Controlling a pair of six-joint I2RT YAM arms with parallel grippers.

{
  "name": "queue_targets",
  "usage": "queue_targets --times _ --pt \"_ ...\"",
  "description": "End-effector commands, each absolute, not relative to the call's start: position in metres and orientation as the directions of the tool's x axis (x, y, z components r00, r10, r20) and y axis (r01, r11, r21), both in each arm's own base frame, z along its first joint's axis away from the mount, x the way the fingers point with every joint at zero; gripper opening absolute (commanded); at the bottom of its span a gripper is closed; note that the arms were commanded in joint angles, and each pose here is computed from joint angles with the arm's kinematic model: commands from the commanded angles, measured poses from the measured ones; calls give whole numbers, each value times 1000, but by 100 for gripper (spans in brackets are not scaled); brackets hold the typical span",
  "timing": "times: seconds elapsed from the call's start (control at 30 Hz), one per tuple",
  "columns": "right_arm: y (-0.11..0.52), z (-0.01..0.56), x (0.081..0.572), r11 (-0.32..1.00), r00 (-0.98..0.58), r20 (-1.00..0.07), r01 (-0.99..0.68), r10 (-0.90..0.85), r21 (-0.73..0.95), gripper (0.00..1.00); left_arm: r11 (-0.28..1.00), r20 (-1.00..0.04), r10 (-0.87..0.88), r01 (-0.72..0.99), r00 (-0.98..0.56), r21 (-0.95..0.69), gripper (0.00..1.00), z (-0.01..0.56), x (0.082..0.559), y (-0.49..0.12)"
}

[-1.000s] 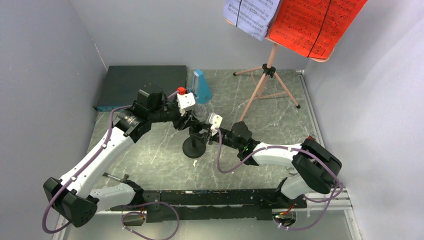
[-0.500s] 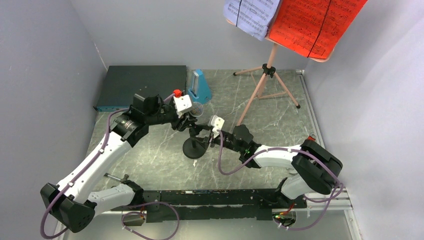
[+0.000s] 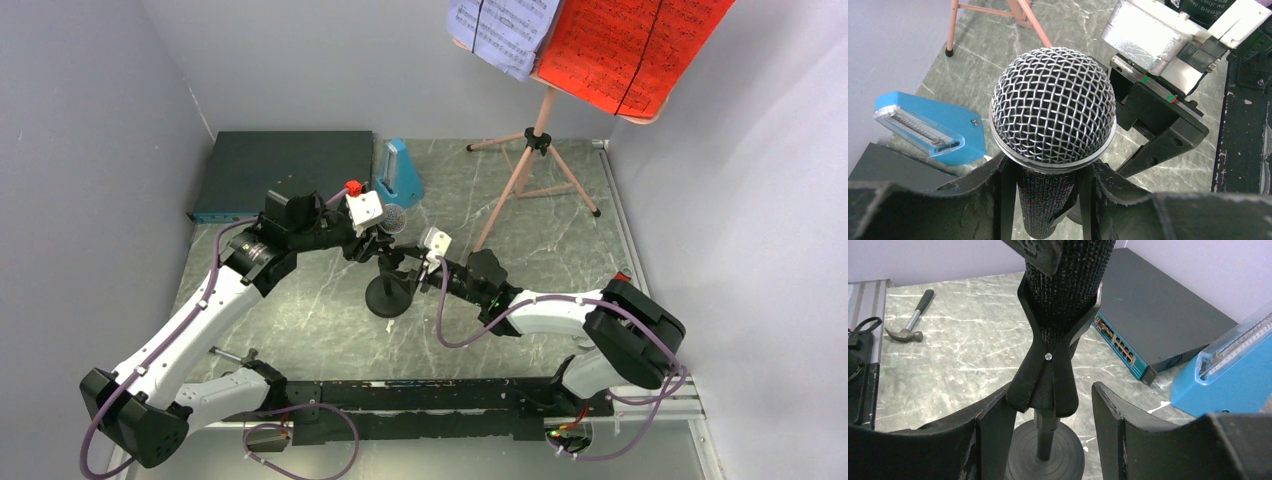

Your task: Pack up the instrument practice props

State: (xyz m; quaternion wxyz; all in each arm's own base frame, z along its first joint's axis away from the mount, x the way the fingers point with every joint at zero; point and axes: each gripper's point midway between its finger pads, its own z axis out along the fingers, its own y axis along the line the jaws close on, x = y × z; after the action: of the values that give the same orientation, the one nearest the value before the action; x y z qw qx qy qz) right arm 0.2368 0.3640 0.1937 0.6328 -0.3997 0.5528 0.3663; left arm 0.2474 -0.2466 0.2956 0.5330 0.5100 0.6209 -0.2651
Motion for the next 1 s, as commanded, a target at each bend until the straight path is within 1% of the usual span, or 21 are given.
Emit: queue_targets --times 0.0,0.1,0.2,0.27,0.43,0.57,0.6,0.77,0.97 --pt "370 233 244 437 178 -976 -893 123 -108 59 350 -943 321 914 90 206 21 304 245 -247" --pt "372 235 246 440 181 -976 -891 125 -109 56 352 -943 321 914 87 204 21 304 245 -247" --pt "372 234 248 449 184 -976 -886 116 -114 50 360 -942 323 909 88 208 21 304 246 -246" --pt "371 231 248 451 185 -978 -884 100 -121 43 365 -942 322 907 91 212 21 306 246 -245" --pt "366 224 245 445 188 -980 -884 64 -140 19 364 -944 315 907 97 215 21 311 245 -245" --pt "365 216 240 420 186 -982 -893 23 -159 2 368 -944 314 904 99 217 21 316 246 -244" --pt "364 214 239 415 186 -983 -895 14 -163 0 371 -944 316 903 98 218 21 316 246 -244" --pt "362 205 235 398 175 -984 -902 -17 -167 0 403 -945 309 886 106 231 20 326 249 -240" --pt "359 196 232 388 161 -987 -907 -31 -160 0 528 -951 289 811 109 253 19 349 266 -226"
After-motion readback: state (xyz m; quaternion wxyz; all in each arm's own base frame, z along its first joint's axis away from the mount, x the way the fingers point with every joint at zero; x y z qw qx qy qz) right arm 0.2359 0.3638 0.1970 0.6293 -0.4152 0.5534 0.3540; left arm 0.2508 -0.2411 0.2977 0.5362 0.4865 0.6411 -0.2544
